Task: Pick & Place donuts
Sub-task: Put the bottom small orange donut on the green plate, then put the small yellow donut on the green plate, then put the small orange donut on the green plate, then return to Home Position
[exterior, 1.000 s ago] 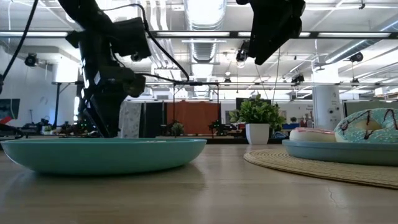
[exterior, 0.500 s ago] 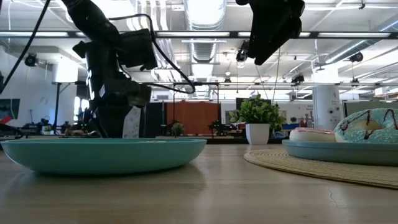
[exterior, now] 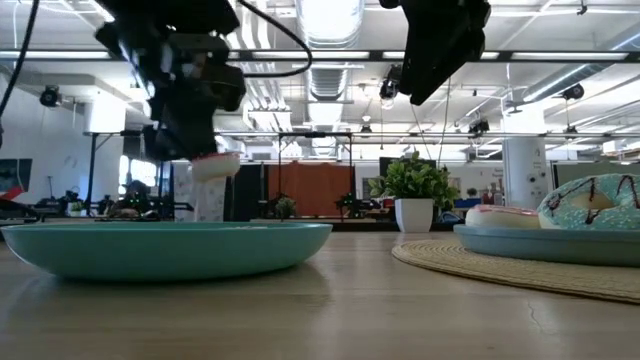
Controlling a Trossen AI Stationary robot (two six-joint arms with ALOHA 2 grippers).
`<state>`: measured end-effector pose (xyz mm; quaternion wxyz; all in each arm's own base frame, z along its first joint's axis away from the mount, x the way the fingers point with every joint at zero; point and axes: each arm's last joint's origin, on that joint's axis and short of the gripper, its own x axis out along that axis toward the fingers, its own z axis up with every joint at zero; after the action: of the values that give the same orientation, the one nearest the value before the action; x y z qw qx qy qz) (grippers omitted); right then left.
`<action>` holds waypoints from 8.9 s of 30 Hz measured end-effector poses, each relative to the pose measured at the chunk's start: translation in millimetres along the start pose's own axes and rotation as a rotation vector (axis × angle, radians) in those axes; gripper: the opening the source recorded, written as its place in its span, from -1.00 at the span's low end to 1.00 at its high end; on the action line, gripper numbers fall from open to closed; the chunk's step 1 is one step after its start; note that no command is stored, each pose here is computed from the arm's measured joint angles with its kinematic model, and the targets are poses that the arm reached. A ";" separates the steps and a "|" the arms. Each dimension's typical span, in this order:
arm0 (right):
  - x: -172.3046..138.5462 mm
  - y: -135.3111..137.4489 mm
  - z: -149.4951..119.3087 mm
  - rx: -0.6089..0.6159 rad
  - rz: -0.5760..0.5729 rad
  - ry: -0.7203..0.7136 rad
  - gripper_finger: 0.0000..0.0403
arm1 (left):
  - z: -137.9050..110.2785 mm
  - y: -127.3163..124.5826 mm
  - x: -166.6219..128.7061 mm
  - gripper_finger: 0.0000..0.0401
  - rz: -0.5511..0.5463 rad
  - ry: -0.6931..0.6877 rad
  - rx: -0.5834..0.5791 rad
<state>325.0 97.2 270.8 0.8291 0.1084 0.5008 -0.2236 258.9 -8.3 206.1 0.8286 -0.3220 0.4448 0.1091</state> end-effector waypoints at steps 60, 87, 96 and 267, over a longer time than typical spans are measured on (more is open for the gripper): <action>80.9 -8.8 34.4 0.338 0.667 -0.319 -0.34 | -40.1 -47.8 -1.0 -0.52 0.198 0.067 0.154; 17.4 -68.7 -26.0 0.461 0.240 -0.190 -0.15 | 57.2 34.0 34.5 -0.52 0.122 -0.015 -0.098; 12.7 -83.8 -44.0 0.516 0.223 -0.218 -0.06 | 71.6 32.0 57.1 -0.52 0.158 -0.012 -0.100; 31.6 -45.0 -34.8 0.579 0.318 -0.228 -0.05 | -69.8 -73.4 -57.7 -0.37 -0.007 -0.046 0.383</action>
<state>288.8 63.5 228.5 0.8391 0.3900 0.2975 -0.2352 213.1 -102.6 257.0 0.8851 -0.1573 0.4373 0.0267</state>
